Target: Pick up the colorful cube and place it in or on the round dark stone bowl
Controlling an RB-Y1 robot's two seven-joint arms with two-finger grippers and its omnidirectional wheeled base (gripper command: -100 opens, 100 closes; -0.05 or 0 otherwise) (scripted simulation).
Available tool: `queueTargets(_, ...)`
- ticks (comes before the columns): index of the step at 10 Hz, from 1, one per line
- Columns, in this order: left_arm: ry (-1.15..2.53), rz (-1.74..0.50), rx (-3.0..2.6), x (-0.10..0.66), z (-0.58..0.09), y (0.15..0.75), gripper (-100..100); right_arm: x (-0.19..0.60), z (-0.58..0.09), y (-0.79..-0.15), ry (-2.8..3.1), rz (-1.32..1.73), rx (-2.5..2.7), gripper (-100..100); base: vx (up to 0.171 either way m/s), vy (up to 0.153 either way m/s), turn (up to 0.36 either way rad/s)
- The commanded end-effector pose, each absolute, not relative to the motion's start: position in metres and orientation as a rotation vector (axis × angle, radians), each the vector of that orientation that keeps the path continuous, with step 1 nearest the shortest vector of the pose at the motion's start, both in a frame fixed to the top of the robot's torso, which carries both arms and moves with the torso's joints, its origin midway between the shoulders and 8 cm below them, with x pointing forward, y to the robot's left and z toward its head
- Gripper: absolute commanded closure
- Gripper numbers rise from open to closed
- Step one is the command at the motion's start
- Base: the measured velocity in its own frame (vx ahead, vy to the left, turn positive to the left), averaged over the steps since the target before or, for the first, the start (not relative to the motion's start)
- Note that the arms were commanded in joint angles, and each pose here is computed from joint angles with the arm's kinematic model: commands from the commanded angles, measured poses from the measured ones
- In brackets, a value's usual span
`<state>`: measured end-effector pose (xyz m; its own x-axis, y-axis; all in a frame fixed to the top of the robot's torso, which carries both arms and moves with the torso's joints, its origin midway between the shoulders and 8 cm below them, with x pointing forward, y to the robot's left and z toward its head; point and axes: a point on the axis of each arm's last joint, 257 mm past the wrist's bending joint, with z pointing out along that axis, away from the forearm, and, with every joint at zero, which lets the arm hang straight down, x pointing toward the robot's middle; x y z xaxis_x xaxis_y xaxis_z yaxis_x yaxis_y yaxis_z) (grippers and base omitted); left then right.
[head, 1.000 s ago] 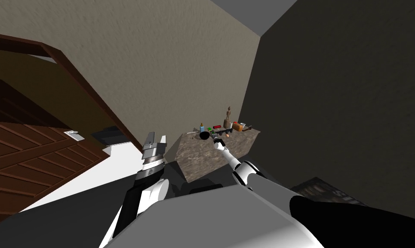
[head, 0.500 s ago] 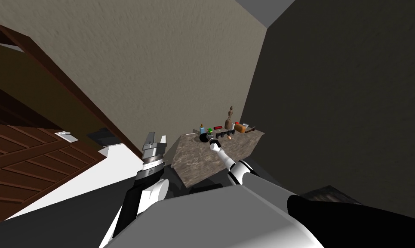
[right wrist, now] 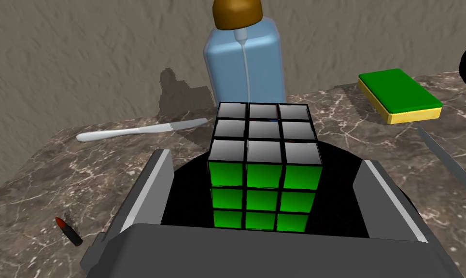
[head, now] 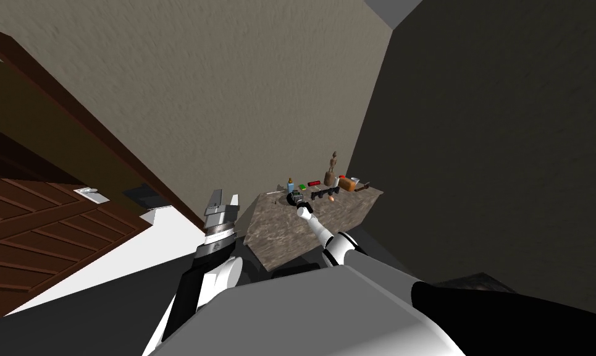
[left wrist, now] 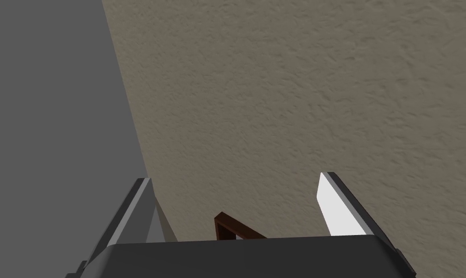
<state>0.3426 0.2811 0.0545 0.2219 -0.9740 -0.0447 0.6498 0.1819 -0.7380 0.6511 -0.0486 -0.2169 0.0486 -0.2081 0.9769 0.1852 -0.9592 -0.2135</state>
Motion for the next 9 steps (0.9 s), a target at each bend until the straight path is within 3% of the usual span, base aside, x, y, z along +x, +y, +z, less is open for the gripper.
queueTargets(1,0.592,-1.245,-0.669,0.343,0.055,0.281,0,0.651,-0.217,-0.049,0.023,-1.990,-2.048,-100,0.000,0.000,0.000)
queueTargets(4,0.592,-1.245,-0.669,0.343,0.054,0.281,0,0.651,-0.217,-0.049,0.023,-1.990,-2.048,-100,0.000,0.000,0.000)
queueTargets(5,0.592,-1.245,-0.669,0.343,0.054,0.281,0,0.651,-0.217,-0.049,0.023,-1.990,-2.048,0,0.000,0.000,0.000)
queueTargets(6,0.592,-1.245,-0.669,0.343,0.054,0.281,0,0.659,-0.207,-0.047,0.007,-1.980,-2.045,-100,-0.018,0.027,-0.118)
queueTargets(9,0.592,-1.245,-0.669,0.343,0.055,0.281,0,0.670,-0.192,-0.044,-0.018,-1.965,-2.038,-100,-0.032,0.055,-0.087)
